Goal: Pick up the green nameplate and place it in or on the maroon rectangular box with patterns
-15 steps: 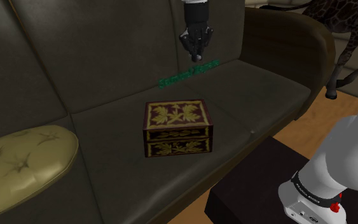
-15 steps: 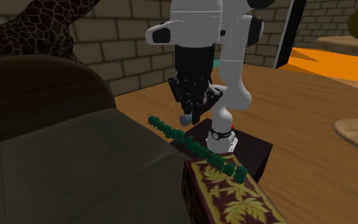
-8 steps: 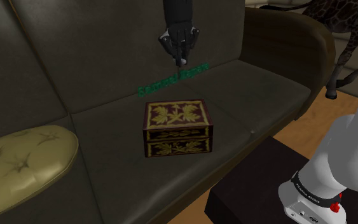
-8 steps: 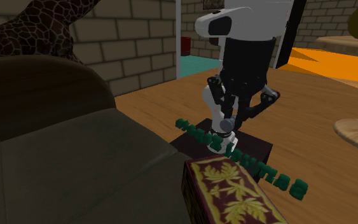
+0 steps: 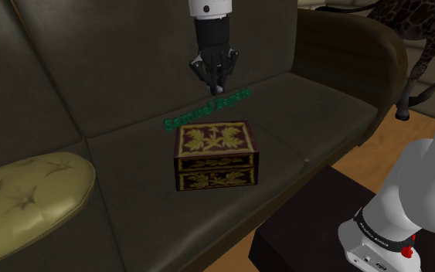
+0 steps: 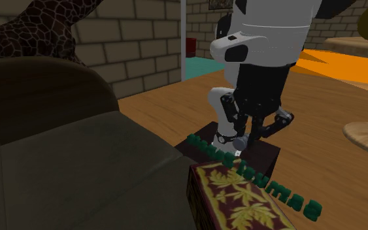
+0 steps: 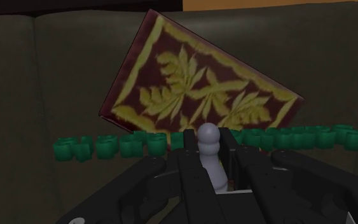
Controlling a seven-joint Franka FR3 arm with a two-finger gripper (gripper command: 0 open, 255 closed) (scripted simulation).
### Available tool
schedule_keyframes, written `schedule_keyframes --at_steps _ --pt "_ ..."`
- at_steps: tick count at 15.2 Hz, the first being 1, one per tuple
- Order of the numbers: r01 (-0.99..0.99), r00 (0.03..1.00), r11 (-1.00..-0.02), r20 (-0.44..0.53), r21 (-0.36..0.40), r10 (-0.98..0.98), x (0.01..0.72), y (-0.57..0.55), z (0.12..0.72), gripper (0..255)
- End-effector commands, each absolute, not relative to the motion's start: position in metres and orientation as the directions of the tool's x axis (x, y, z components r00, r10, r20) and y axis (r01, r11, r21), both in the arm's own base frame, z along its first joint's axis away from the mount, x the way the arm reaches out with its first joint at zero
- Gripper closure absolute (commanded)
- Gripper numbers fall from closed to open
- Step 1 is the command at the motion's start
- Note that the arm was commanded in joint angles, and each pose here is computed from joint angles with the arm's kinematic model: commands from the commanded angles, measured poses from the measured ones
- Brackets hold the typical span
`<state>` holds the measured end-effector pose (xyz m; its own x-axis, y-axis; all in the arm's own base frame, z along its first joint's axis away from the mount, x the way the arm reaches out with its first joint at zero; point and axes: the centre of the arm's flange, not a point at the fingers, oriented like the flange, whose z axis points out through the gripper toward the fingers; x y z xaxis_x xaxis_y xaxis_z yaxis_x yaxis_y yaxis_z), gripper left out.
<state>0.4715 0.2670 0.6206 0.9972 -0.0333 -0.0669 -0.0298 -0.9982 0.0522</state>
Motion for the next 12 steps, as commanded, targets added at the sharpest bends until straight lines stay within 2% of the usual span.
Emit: schedule_keyframes --at_steps 1,12 --pt "-0.03 0.997 -0.998 -0.066 0.052 -0.033 0.471 0.266 0.61 255" --pt "-0.03 0.997 -0.998 -0.066 0.052 -0.033 0.471 0.266 0.552 255"
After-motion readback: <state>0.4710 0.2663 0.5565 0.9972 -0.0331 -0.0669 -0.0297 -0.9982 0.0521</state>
